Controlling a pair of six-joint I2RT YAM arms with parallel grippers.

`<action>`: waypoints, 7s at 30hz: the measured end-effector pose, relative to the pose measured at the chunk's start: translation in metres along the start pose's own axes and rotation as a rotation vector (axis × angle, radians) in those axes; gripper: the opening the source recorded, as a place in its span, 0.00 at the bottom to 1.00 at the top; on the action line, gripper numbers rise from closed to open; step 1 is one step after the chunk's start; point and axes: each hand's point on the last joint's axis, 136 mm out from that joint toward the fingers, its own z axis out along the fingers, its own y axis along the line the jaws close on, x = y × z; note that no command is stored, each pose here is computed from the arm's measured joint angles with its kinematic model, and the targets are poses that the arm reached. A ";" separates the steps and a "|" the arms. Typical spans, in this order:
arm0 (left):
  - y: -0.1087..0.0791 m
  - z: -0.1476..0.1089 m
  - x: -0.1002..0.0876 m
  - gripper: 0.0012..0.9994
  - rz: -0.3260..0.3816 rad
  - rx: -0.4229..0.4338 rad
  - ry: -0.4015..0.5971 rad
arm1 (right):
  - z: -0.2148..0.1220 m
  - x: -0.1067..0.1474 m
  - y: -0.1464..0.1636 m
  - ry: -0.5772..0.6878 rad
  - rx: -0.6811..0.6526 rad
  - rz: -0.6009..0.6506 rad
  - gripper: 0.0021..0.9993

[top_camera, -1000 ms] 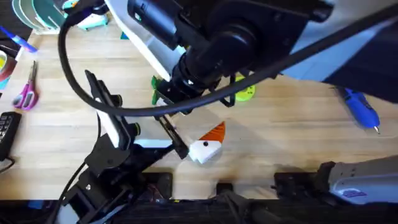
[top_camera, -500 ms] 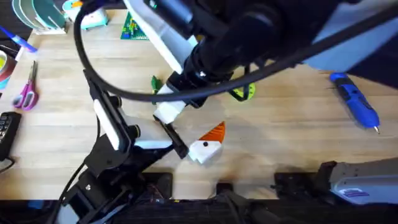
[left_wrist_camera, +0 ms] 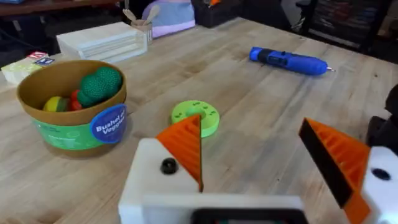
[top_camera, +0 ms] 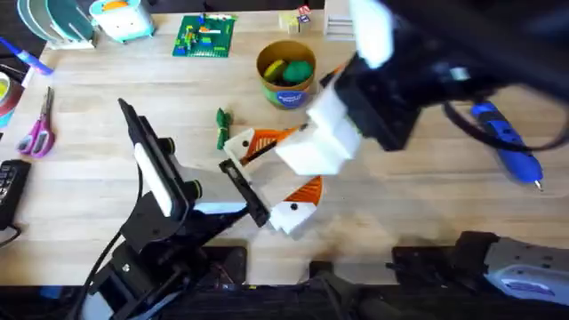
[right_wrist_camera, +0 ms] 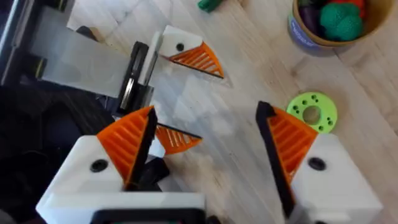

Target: Pick up the gripper from the table and insert it into the empty holder that is missing its gripper. Then pick up a screw, insert it into the mounting hole, and use the screwdriver to tighten it. Finally, clean up the table by picking up the vegetable and placing it into the bucket.

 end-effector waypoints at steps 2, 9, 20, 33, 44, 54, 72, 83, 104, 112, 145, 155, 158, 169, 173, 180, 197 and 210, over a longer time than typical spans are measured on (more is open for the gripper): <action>0.000 0.000 0.000 0.99 0.001 0.000 0.000 | -0.012 0.006 0.001 -0.008 0.000 -0.011 1.00; 0.000 0.000 0.000 0.99 0.003 0.000 -0.001 | -0.045 0.034 0.003 0.004 0.006 -0.054 0.99; 0.000 0.000 0.000 0.83 0.003 0.000 -0.001 | -0.075 0.074 0.002 -0.029 0.017 -0.047 0.99; -0.001 0.000 -0.003 0.01 0.012 0.006 -0.012 | -0.091 0.136 -0.025 -0.098 0.158 0.138 0.99; -0.003 0.000 -0.003 0.01 0.014 0.017 -0.015 | -0.127 0.170 -0.112 -0.067 0.678 0.411 0.99; -0.003 0.000 -0.003 0.01 0.014 0.017 -0.015 | -0.156 0.189 -0.167 -0.042 0.970 0.700 0.99; -0.003 0.000 -0.003 0.01 0.013 0.018 -0.013 | -0.126 0.273 -0.318 0.454 0.889 0.774 0.99; -0.003 0.000 0.000 0.01 0.011 0.018 -0.003 | -0.061 0.347 -0.360 0.500 0.527 0.825 0.99; -0.003 0.000 0.000 0.01 0.011 0.018 -0.003 | -0.010 0.363 -0.393 0.494 0.409 0.651 0.99; -0.003 0.000 0.000 0.01 0.011 0.018 -0.003 | -0.001 0.364 -0.392 0.504 0.385 0.644 0.93; -0.003 0.000 0.000 0.01 0.011 0.019 -0.003 | 0.000 0.367 -0.399 0.506 0.401 0.632 0.02; -0.003 0.000 0.000 0.01 0.011 0.019 -0.003 | -0.033 0.328 -0.410 0.395 0.564 0.639 0.02; -0.003 0.000 0.000 0.01 0.011 0.019 -0.003 | -0.065 0.297 -0.413 0.296 0.688 0.633 0.02; -0.003 0.000 0.000 0.01 0.011 0.019 -0.003 | -0.167 0.168 -0.360 -0.257 0.892 0.608 0.02; -0.003 0.000 0.000 0.01 0.011 0.019 -0.003 | -0.180 0.109 -0.325 -0.465 0.872 0.489 0.02; -0.003 0.000 0.000 0.01 0.011 0.019 -0.003 | -0.162 0.019 -0.252 -0.827 0.705 0.239 0.02; -0.003 0.000 0.000 0.01 0.011 0.019 -0.002 | -0.068 -0.077 -0.058 -1.064 0.006 -0.107 0.02; -0.003 0.000 0.000 0.01 0.011 0.019 -0.002 | -0.035 -0.089 0.021 -1.040 -0.232 -0.202 0.02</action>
